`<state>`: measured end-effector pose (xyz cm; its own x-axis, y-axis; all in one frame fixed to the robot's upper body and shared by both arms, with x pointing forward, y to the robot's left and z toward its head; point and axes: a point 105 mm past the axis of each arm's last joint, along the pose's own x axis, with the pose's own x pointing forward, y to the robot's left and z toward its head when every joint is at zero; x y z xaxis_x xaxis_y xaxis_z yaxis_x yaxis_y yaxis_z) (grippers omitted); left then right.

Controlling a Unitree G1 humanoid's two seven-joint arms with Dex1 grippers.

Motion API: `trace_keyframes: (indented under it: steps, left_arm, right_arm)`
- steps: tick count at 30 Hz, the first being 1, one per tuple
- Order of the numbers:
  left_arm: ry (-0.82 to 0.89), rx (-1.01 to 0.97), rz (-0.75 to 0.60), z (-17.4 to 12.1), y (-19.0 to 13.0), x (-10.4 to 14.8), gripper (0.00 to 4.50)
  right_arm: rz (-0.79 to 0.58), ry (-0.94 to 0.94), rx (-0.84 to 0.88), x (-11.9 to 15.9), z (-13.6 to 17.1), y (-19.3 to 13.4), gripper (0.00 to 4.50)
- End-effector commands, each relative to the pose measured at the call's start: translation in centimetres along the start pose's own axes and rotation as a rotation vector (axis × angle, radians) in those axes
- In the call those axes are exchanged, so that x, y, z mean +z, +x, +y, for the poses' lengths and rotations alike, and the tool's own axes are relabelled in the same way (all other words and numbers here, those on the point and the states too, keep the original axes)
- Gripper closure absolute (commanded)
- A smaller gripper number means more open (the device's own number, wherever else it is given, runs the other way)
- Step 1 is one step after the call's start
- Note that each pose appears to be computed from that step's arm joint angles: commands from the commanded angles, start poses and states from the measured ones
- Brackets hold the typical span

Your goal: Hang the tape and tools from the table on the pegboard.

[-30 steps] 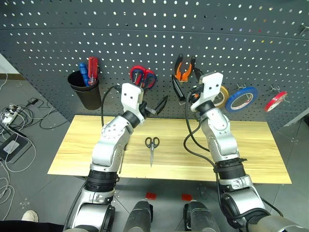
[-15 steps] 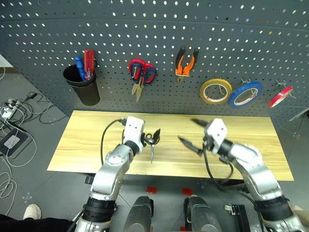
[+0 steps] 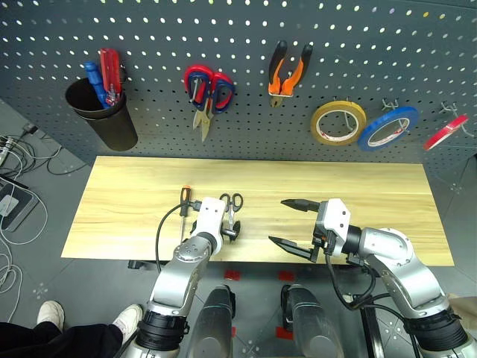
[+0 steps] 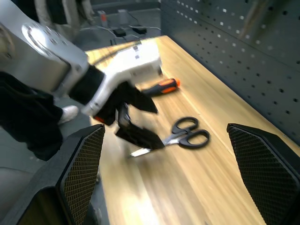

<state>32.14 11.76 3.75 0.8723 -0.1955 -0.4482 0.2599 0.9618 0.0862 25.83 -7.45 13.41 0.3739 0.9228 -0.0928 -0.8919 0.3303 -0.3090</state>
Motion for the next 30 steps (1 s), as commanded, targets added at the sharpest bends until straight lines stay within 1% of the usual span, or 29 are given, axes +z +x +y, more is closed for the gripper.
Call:
trace_keyframes:
  steps: [1, 7, 16, 19, 26, 29, 30]
  left_arm:
    - [-0.001, -0.024, -0.001, -0.7, 0.1, 0.2, 0.0]
    - [0.022, -0.024, 0.019, -1.2, 0.4, 0.0, 0.0]
    - [0.105, 0.035, 0.075, -0.7, 0.3, -0.6, 0.0]
    - [0.143, 0.046, 0.079, -0.6, 0.4, -0.5, 0.0]
    - [0.154, 0.064, 0.086, -0.1, 0.5, -0.4, 0.0]
    - [0.135, 0.077, 0.086, 0.3, 0.6, -0.3, 0.58]
    - [0.128, 0.08, 0.086, 0.4, 0.6, -0.3, 0.84]
  right_arm:
    - [-0.034, -0.012, 0.046, 1.2, 0.9, 0.1, 0.03]
    - [-0.03, 0.005, 0.032, 1.2, 0.5, 0.1, 0.03]
    - [-0.036, 0.051, 0.045, 1.2, 1.4, 0.0, 0.03]
    - [-0.036, 0.057, 0.036, 1.3, 1.2, 0.0, 0.03]
    - [-0.041, 0.066, 0.018, 1.4, 0.9, 0.2, 0.03]
    - [-0.041, 0.071, 0.012, 1.3, 0.8, 0.2, 0.0]
    - [-0.041, 0.072, 0.011, 1.3, 0.8, 0.2, 0.0]
